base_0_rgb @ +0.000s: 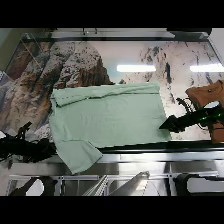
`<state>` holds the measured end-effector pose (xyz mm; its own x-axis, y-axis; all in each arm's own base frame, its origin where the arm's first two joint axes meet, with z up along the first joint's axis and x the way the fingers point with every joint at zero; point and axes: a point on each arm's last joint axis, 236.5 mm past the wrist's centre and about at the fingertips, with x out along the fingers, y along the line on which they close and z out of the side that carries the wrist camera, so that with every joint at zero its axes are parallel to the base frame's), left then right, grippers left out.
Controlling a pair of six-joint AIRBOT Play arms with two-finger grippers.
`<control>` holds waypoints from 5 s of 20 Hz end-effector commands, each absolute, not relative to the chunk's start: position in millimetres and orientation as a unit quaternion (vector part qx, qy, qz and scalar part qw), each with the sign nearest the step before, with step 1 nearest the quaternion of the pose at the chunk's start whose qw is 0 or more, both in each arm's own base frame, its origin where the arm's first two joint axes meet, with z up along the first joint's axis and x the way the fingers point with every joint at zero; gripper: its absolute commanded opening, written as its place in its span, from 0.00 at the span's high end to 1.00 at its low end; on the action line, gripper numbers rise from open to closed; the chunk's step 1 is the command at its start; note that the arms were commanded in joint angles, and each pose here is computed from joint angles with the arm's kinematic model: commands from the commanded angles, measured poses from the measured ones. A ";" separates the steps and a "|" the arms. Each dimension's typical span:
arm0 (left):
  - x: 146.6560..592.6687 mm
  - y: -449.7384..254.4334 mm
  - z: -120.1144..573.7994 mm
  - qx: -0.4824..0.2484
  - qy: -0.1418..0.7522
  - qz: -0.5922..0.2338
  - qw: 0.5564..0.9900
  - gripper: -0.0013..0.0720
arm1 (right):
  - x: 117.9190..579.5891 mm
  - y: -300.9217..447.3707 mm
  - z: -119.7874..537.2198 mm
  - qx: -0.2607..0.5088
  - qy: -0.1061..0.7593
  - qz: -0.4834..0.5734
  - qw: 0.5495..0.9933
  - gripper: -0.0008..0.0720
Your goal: Fold the shirts.
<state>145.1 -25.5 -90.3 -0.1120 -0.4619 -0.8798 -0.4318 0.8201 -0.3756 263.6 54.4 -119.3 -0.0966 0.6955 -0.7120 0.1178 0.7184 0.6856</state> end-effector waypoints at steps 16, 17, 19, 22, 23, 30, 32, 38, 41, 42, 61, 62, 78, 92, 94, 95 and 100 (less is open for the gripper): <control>154.5 -74.7 -122.8 -0.272 0.793 -0.088 0.538 0.95 | 254.1 61.0 -109.3 0.298 0.706 0.263 0.586 0.49; 153.2 -74.7 -122.6 -0.271 0.794 -0.089 0.536 0.95 | 252.8 59.8 -108.7 0.299 0.706 0.264 0.585 0.49; 152.0 -75.2 -121.8 -0.269 0.795 -0.093 0.535 0.95 | 245.4 53.6 -110.6 0.293 0.716 0.261 0.578 0.49; 151.0 -75.7 -121.0 -0.266 0.796 -0.099 0.534 0.95 | 233.3 50.2 -108.1 0.315 0.723 0.257 0.559 0.50; 150.9 -75.8 -120.9 -0.267 0.796 -0.099 0.534 0.95 | 233.0 51.2 -106.2 0.327 0.719 0.257 0.556 0.53; 162.2 -77.3 -71.8 -0.248 0.803 -0.154 0.519 0.95 | 266.6 49.6 -78.3 0.356 0.680 0.265 0.584 0.97; 195.2 -67.7 -40.4 -0.231 0.766 -0.159 0.579 0.95 | 291.0 37.3 -60.2 0.357 0.654 0.258 0.615 0.97; 282.7 -6.0 53.7 -0.222 0.625 -0.110 0.741 0.95 | 382.8 33.2 7.8 0.418 0.508 0.278 0.700 0.97; 312.0 2.8 55.8 -0.223 0.622 -0.114 0.742 0.95 | 421.6 37.4 29.6 0.440 0.428 0.283 0.737 0.97; 328.0 1.7 52.9 -0.224 0.618 -0.121 0.744 0.95 | 430.7 39.2 25.5 0.432 0.422 0.272 0.749 0.97; 507.9 -11.1 -43.0 -0.174 0.644 -0.184 0.722 0.95 | 539.1 77.9 -74.9 0.379 0.413 0.211 0.801 0.97; 511.1 -11.5 -42.6 -0.171 0.641 -0.184 0.725 0.95 | 540.9 75.5 -76.0 0.377 0.411 0.205 0.804 0.97; 506.6 -20.7 -35.2 -0.191 0.642 -0.206 0.714 0.45 | 576.1 28.7 -27.3 0.371 0.356 0.197 0.835 0.09; 521.0 -29.1 54.4 -0.171 0.550 -0.189 0.795 0.03 | 534.1 39.2 -104.8 0.352 0.510 0.195 0.760 0.09; 517.7 -43.0 61.1 -0.162 0.549 -0.201 0.795 0.03 | 533.3 58.9 -104.3 0.346 0.522 0.225 0.746 0.09; 517.0 -51.1 61.5 -0.157 0.550 -0.207 0.794 0.03 | 533.9 66.6 -104.1 0.344 0.526 0.234 0.742 0.09; 511.4 -102.4 48.4 -0.133 0.566 -0.244 0.776 0.03 | 530.4 85.6 -83.4 0.332 0.533 0.277 0.727 0.67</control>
<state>514.6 -76.3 53.9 0.2710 -0.5176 -0.8116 0.1918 0.8552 -0.4814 532.7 71.1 -100.3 0.3153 0.7112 -0.6283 -0.0138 0.6654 0.7463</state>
